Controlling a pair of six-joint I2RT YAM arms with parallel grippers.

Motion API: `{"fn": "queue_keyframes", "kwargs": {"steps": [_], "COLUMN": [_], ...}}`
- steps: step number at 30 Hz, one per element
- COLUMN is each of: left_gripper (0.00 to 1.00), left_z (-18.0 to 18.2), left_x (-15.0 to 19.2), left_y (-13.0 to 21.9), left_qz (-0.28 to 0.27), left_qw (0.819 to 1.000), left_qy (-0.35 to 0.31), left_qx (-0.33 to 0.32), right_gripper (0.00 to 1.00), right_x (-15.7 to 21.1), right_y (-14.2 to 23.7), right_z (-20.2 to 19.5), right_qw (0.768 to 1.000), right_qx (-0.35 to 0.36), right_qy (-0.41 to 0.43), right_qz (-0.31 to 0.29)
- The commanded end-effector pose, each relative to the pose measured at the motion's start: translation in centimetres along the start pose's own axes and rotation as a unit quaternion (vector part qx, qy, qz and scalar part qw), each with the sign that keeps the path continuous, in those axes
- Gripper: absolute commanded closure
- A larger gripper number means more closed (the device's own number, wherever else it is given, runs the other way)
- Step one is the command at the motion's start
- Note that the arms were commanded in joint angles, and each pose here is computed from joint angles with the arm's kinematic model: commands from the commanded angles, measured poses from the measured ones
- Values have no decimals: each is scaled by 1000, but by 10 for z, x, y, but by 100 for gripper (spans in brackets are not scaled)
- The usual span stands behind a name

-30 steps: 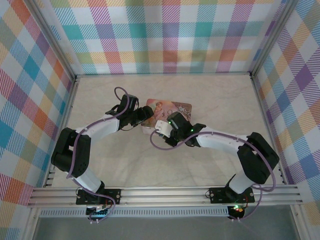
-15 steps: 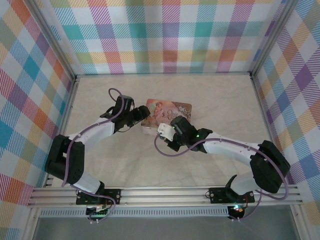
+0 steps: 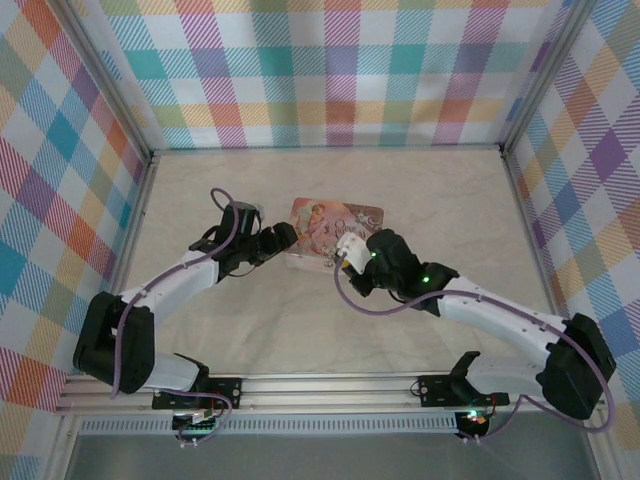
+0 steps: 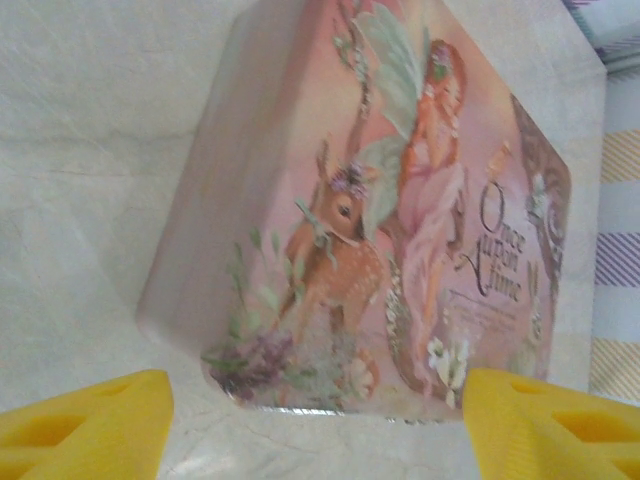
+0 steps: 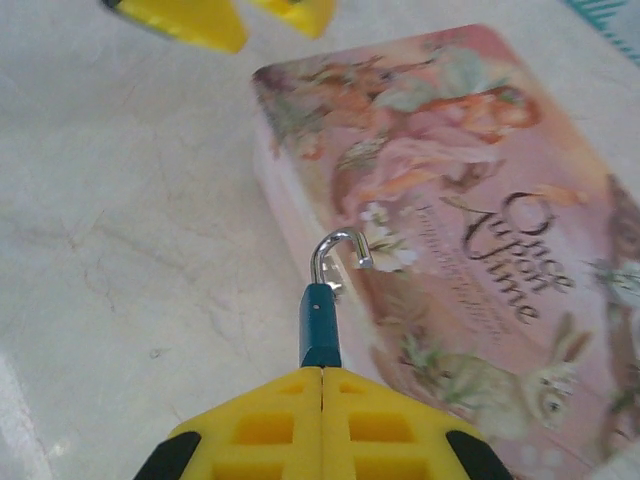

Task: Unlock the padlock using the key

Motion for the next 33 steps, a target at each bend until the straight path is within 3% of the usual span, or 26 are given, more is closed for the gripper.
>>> {"fn": "queue_keyframes", "kwargs": {"steps": [1, 3, 11, 20, 26, 33], "left_gripper": [22, 0, 0, 0, 0, 0], "left_z": [-6, -10, -14, -10, -8, -5], "left_x": [8, 9, 5, 0, 0, 1], "left_y": [13, 17, 28, 33, 29, 26], "left_qz": [18, 21, 7, -7, -4, -5], "left_qw": [999, 998, 998, 998, 998, 998], "left_qy": [-20, -29, -51, -69, -64, -57], "left_qx": [34, 48, 37, -1, -8, -13], "right_gripper": [100, 100, 100, 100, 100, 100], "right_x": [0, 0, 11, 51, 69, 83], "right_y": [10, 14, 25, 39, 24, 0], "right_z": [-14, -27, -87, -140, -157, -163], "right_qw": [998, 995, 957, 872, 846, 837], "right_qx": [39, 75, 178, 292, 319, 321], "right_qy": [-47, -68, -229, -394, -428, -440], "right_qz": [-8, -19, -29, -8, 20, 54]}}
Point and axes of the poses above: each hand's point on the last joint's axis, 136 mm out from that joint toward the fingers, its own y axis back along the fingers, its own z axis along the line the jaws close on, x = y × z, the point moved 8 cm from there along y, back along the fingers, and after that the axes turned 11 degrees about -y, right-handed, at the moved point
